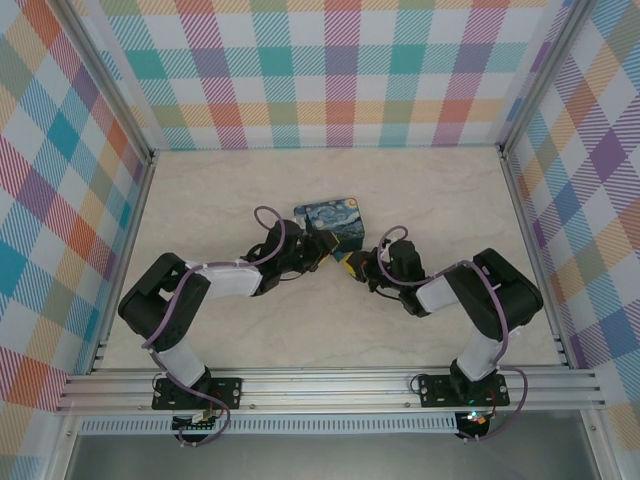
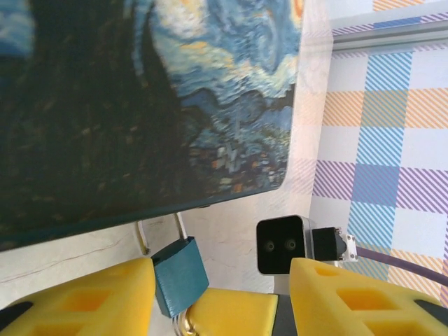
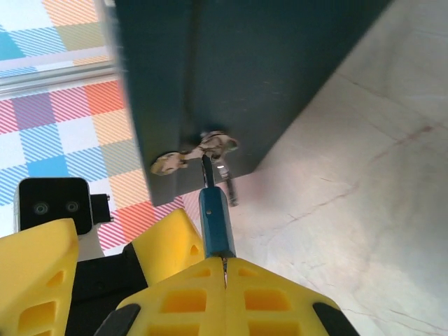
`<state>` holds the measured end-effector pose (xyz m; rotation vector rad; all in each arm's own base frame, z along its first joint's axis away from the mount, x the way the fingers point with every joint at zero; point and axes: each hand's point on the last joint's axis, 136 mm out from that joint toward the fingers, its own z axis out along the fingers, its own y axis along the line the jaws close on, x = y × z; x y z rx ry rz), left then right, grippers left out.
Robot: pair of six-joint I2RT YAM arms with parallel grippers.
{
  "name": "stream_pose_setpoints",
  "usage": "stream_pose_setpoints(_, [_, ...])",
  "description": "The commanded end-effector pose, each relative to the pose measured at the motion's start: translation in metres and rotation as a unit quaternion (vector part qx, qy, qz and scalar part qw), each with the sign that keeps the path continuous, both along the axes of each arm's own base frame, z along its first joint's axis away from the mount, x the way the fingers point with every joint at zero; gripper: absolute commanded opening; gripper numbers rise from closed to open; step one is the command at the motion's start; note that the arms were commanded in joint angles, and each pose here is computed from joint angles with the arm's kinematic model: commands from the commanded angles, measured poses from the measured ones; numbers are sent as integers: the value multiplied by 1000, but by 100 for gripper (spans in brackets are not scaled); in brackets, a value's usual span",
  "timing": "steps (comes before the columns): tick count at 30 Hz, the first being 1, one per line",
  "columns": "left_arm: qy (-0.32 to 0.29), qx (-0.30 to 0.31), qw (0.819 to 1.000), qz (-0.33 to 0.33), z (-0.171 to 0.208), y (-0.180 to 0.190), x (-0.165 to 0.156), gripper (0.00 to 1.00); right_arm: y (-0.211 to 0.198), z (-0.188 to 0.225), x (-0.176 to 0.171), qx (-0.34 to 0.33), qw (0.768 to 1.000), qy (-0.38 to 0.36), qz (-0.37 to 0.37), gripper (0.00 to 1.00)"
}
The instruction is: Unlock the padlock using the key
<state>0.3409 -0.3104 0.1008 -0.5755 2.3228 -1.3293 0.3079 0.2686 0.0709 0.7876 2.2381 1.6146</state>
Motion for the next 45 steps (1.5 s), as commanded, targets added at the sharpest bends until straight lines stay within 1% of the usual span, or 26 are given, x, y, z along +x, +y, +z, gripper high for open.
stream_pose_setpoints(1, [24, 0, 1000, 6, -15, 3, -7, 54, -1, -7, -3, -11, 1000, -10, 0, 5])
stream_pose_setpoints(4, [37, -7, 999, 14, -21, 2, -9, 54, -1, -10, -4, -4, 1000, -7, -3, 5])
stream_pose_setpoints(10, [54, -41, 997, 21, -29, -10, -12, 48, 1, -12, -4, 4, 1000, -2, -4, 5])
stream_pose_setpoints(14, [56, -58, 996, 25, -32, -19, -11, 46, 1, -10, -4, 8, 1000, -2, -6, 5])
stream_pose_setpoints(23, [46, -56, 997, 36, -29, -19, -6, 44, -3, -15, -5, 3, 1000, 3, -15, 5])
stream_pose_setpoints(27, [22, -42, 998, 31, -14, -15, -8, 48, -8, -21, -7, -11, 1000, 4, -23, 5])
stream_pose_setpoints(29, [9, -25, 999, 26, -6, -10, -9, 50, -9, -24, -6, -18, 1000, 3, -23, 6])
stream_pose_setpoints(32, [-3, -4, 1000, 30, 4, 1, -11, 54, -11, -30, -6, -28, 999, 2, -27, 10])
stream_pose_setpoints(36, [-12, 14, 999, 37, 12, 17, -11, 56, -11, -32, -6, -30, 999, -4, -23, 17])
stream_pose_setpoints(42, [-30, 41, 997, 53, 23, 43, -8, 57, -21, -33, -13, -54, 998, -15, -29, 35])
stream_pose_setpoints(45, [-42, 55, 996, 58, 33, 57, -6, 59, -28, -29, -16, -78, 996, -26, -28, 40])
